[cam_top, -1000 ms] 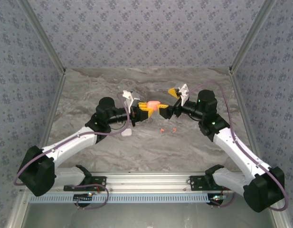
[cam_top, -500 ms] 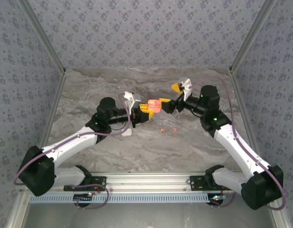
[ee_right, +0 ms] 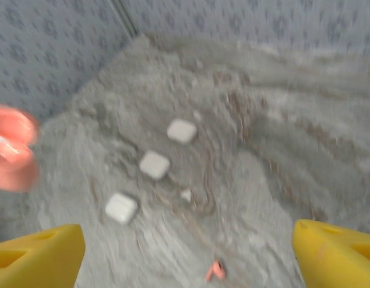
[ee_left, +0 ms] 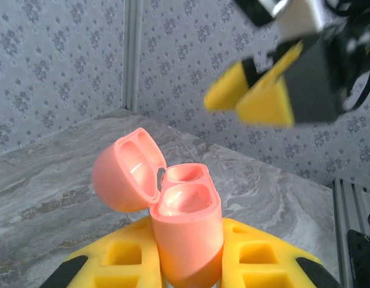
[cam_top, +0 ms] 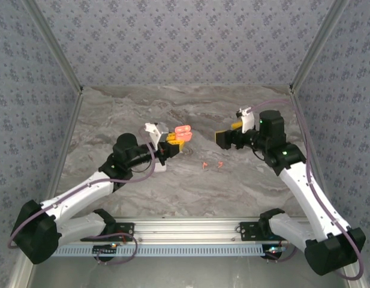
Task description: Insert wireless bluetooth earbuds into charging case
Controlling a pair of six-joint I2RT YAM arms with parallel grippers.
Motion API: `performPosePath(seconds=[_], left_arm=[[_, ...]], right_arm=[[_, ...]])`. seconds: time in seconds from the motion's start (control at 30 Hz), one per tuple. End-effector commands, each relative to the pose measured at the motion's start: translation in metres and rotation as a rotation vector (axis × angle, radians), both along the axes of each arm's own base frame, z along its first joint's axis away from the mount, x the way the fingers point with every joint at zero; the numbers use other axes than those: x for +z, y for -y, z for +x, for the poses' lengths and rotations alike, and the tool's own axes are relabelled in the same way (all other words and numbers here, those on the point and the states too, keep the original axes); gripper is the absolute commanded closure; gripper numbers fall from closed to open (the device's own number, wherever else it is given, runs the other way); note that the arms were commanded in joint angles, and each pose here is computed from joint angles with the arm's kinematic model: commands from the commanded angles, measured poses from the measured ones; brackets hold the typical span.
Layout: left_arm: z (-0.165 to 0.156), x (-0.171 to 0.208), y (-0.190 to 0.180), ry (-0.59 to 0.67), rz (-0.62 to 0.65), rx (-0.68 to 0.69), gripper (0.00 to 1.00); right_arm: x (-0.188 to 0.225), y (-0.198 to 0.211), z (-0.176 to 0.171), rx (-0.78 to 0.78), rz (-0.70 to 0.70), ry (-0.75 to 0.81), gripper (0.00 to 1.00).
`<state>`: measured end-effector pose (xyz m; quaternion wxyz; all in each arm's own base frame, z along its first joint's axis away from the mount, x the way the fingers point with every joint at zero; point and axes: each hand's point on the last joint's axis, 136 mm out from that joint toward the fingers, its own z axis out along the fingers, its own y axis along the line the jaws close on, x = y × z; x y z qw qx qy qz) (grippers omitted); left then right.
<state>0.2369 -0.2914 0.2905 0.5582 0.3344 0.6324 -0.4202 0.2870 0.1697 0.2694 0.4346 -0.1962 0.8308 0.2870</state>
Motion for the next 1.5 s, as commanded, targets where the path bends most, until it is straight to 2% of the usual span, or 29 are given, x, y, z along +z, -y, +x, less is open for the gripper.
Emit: performPosePath(seconds=[0.0, 0.23, 0.4, 0.57, 0.8, 1.1, 1.47], left_arm=[[-0.004, 0.015, -0.006, 0.062, -0.015, 0.021, 1.0], [-0.002, 0.01, -0.012, 0.042, -0.015, 0.058, 1.0], [-0.001, 0.008, -0.013, 0.027, -0.017, 0.064, 1.0], [0.001, 0.005, -0.014, 0.014, -0.007, 0.076, 1.0], [0.003, 0.003, -0.016, 0.003, -0.009, 0.096, 1.0], [0.006, 0.0, -0.017, -0.002, 0.002, 0.11, 1.0], [0.007, -0.003, -0.017, -0.01, 0.006, 0.116, 1.0]], right_arm=[[-0.059, -0.01, -0.018, 0.062, -0.039, -0.216, 0.17], [-0.143, -0.049, -0.012, 0.166, -0.096, -0.366, 0.31], [-0.187, -0.053, 0.012, 0.111, -0.189, -0.393, 0.34], [-0.217, -0.061, 0.023, 0.12, -0.266, -0.435, 0.37], [-0.237, -0.073, 0.025, 0.145, -0.351, -0.445, 0.4], [-0.252, -0.063, 0.004, 0.154, -0.435, -0.531, 0.54], [-0.254, -0.053, -0.017, 0.156, -0.452, -0.585, 0.63]])
